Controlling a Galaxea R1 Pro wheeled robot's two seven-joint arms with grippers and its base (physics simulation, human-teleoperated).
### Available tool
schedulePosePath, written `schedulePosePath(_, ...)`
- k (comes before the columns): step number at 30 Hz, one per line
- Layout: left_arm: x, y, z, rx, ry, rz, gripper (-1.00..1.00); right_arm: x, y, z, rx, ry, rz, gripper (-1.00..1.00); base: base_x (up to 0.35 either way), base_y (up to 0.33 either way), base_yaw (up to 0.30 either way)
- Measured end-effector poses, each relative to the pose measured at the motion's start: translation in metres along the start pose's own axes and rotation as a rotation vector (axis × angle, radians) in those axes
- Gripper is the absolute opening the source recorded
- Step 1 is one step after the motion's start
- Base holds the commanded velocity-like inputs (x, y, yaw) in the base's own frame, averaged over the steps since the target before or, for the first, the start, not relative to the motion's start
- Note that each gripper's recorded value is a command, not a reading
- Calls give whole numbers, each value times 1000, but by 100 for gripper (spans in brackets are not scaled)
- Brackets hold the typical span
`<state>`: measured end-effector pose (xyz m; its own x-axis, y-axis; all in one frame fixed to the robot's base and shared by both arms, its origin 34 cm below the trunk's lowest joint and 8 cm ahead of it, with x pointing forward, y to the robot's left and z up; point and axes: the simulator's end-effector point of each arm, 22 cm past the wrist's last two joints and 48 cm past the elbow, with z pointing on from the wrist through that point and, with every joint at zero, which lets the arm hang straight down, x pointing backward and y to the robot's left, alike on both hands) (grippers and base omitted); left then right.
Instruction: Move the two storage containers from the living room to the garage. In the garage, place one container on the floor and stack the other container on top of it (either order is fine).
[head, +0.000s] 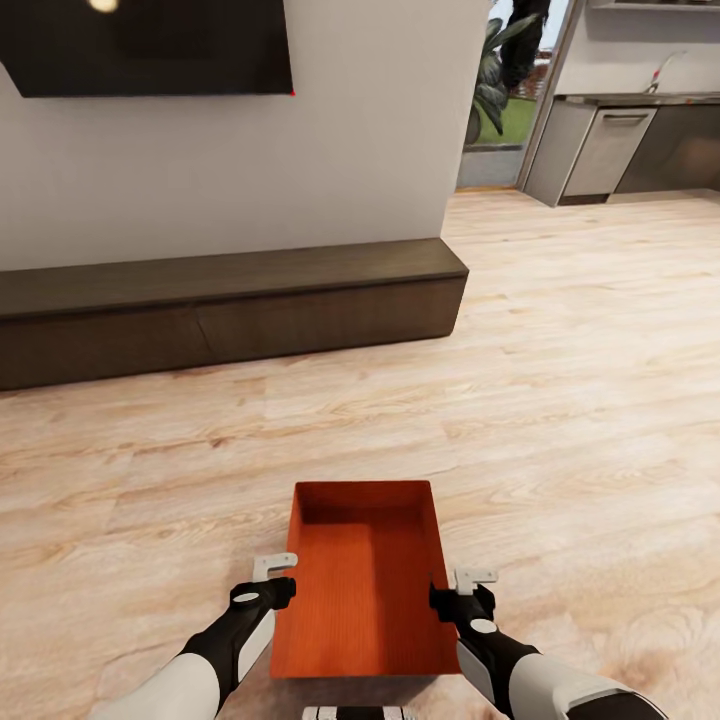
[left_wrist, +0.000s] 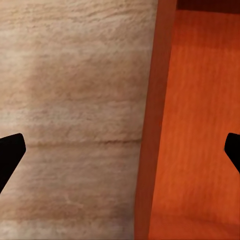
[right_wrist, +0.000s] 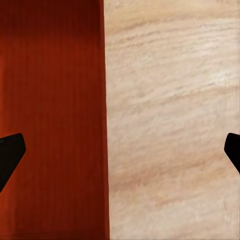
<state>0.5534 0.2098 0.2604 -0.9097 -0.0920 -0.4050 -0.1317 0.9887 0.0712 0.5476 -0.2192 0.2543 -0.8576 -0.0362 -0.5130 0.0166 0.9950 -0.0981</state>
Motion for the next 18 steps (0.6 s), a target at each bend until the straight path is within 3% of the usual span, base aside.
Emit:
schedulePosePath(9,12,0,16,-1,0,-1,100,14,2,14,-1,0,0,100,0,0,0)
schedulePosePath(18,12,0,16,-3,1,0,100,14,2,14,1,-2,2,100,0,0,0)
